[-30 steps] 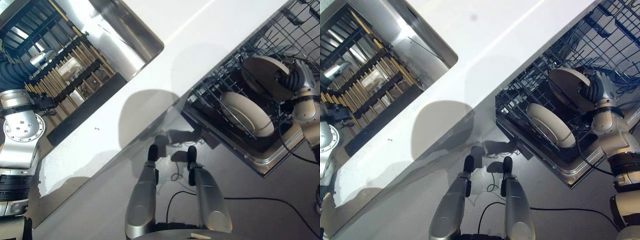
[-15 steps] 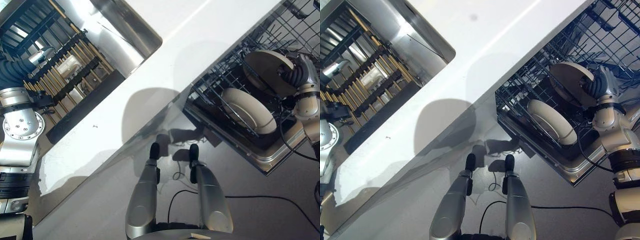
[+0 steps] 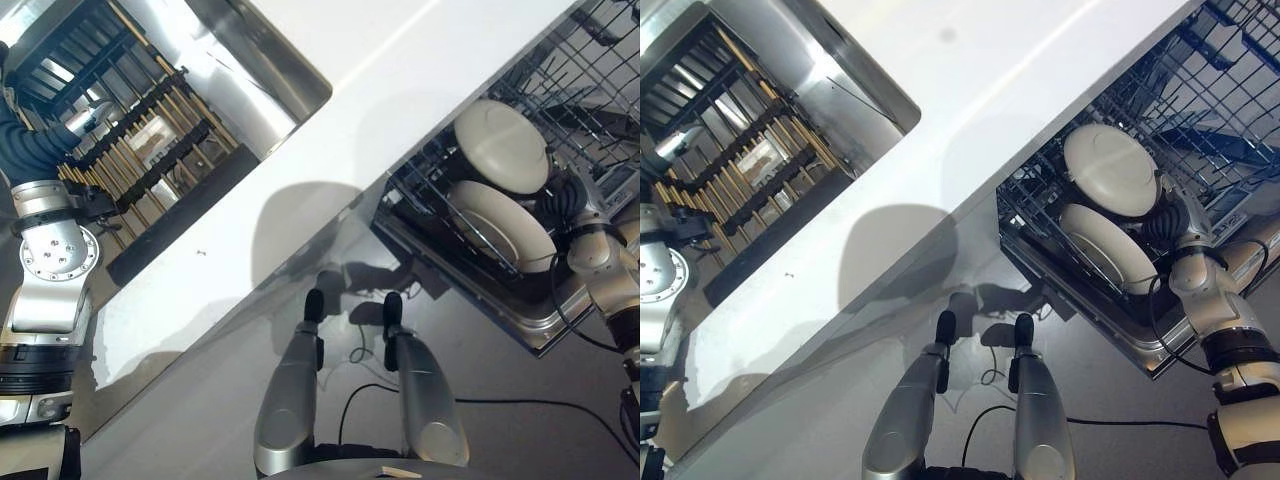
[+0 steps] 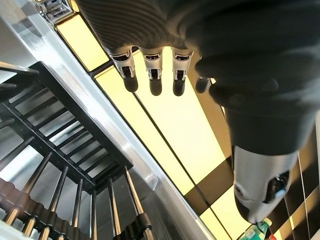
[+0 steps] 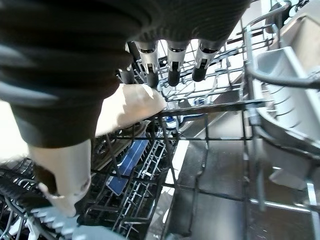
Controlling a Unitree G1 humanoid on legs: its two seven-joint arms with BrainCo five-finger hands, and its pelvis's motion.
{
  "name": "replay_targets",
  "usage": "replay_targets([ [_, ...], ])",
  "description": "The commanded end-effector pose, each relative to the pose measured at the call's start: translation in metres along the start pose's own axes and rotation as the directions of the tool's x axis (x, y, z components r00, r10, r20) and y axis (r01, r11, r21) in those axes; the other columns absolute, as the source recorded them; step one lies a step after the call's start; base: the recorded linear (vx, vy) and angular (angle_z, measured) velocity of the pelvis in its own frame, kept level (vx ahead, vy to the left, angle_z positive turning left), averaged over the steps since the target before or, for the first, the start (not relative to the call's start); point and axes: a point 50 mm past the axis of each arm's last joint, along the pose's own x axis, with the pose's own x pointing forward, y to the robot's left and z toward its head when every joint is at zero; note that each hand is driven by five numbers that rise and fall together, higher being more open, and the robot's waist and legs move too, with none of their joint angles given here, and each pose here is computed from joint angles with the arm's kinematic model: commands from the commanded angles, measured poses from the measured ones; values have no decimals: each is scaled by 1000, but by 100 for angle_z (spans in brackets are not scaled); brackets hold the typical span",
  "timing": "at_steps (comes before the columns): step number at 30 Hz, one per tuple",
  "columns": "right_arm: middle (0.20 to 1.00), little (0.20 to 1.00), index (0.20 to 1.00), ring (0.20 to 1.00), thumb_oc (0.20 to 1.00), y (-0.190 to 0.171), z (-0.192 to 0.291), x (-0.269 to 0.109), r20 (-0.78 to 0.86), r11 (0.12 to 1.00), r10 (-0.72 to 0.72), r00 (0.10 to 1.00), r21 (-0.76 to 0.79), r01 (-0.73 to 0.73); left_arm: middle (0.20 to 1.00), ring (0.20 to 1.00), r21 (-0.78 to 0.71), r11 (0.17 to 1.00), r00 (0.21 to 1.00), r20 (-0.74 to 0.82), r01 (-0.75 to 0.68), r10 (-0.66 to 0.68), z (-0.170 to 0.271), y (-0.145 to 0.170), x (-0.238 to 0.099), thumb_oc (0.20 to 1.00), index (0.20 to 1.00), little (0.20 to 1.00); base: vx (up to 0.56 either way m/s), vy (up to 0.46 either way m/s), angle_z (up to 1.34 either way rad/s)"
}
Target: Pick up plates and place into dishwasher.
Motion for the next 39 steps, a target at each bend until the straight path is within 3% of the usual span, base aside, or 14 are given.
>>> replay_targets([
  [1, 1000, 1000, 1000, 1000, 1000, -7, 4, 2, 9, 997, -46, 999, 65, 45, 1000, 1000, -74, 997, 999, 1, 37, -37, -2, -14, -21, 1000, 1000, 1000, 0, 0, 0],
  [17, 1000, 1000, 1000, 1000, 1000, -7, -13, -10, -62, 984, -95, 994, 148, 103, 1000, 1000, -63, 997, 998, -37, 46, -48, -10, -11, -26, 1000, 1000, 1000, 1, 0, -1],
  [25, 1000, 1000, 1000, 1000, 1000, -26, -7, -12, -52, 950, -243, 969, 188, 248, 1000, 1000, -52, 998, 998, -50, 31, -34, -13, -7, -28, 1000, 1000, 1000, 0, 0, 0],
  [31, 1000, 1000, 1000, 1000, 1000, -66, 14, -19, -22, 766, -598, 801, 279, 580, 1000, 1000, -53, 999, 997, -79, 6, -10, -21, -5, -40, 1000, 1000, 1000, -1, 44, -3],
  [34, 1000, 1000, 1000, 1000, 1000, -77, 18, -27, -25, 677, -695, 719, 315, 666, 1000, 1000, -62, 998, 995, -97, -13, 7, -25, -4, -48, 1000, 1000, 1000, 9, 113, -14],
  [39, 1000, 1000, 1000, 1000, 1000, -85, 17, -35, -47, 627, -728, 684, 357, 692, 1000, 1000, -82, 996, 991, -135, -29, 17, -30, -1, -58, 1000, 1000, 1000, 14, 97, -11],
])
